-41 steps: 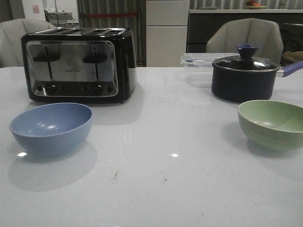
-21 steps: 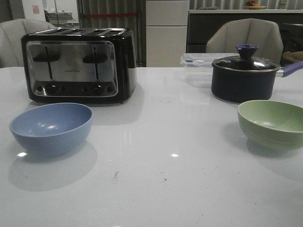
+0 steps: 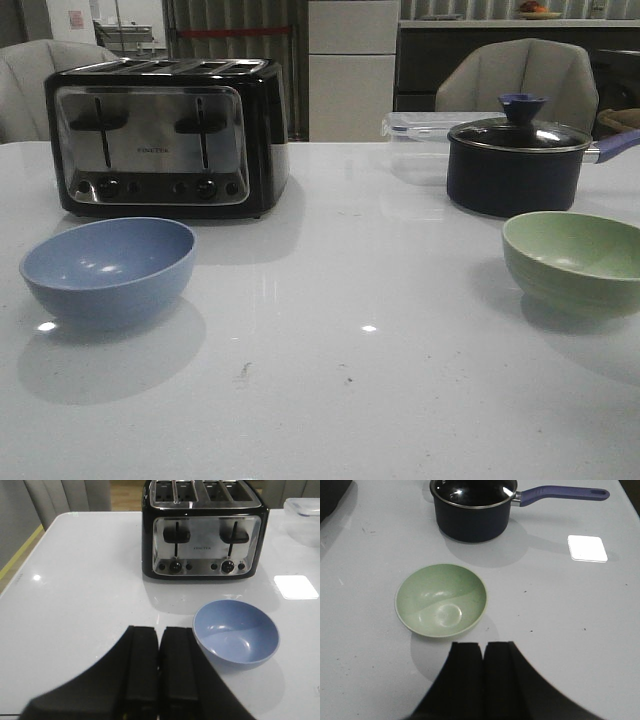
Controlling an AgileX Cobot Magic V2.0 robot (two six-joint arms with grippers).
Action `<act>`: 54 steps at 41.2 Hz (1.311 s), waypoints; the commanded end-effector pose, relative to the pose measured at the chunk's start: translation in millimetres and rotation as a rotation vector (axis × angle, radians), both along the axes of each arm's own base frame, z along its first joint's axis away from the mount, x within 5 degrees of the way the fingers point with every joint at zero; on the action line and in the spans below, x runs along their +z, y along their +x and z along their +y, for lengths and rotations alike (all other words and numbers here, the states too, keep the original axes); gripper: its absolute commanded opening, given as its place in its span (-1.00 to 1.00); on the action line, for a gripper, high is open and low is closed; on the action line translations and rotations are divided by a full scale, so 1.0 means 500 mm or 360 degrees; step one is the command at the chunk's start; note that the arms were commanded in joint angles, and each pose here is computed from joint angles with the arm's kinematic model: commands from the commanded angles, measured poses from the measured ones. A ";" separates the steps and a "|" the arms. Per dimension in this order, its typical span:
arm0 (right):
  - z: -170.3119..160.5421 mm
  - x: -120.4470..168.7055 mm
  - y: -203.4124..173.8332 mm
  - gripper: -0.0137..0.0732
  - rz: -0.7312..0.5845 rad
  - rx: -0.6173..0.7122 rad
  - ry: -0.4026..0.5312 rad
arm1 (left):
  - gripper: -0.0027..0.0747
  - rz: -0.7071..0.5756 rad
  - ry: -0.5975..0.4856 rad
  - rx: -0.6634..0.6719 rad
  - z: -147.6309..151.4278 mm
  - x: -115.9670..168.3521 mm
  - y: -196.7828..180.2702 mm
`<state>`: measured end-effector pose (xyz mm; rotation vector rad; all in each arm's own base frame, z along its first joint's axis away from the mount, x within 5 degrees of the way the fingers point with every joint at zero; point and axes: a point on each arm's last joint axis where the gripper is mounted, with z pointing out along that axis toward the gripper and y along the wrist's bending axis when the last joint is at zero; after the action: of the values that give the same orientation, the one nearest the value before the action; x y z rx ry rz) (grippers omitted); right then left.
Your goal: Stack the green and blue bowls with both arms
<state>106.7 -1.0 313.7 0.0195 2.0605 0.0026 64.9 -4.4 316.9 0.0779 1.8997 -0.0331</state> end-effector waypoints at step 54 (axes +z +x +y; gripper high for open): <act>-0.004 0.037 0.242 0.71 0.0514 -0.0003 0.0026 | 0.47 0.0109 0.0069 -0.0392 -0.051 0.032 0.066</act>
<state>205.1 -1.8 317.4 0.0263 2.4207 0.0127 94.3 -26.3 316.0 0.3459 2.0533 -0.1335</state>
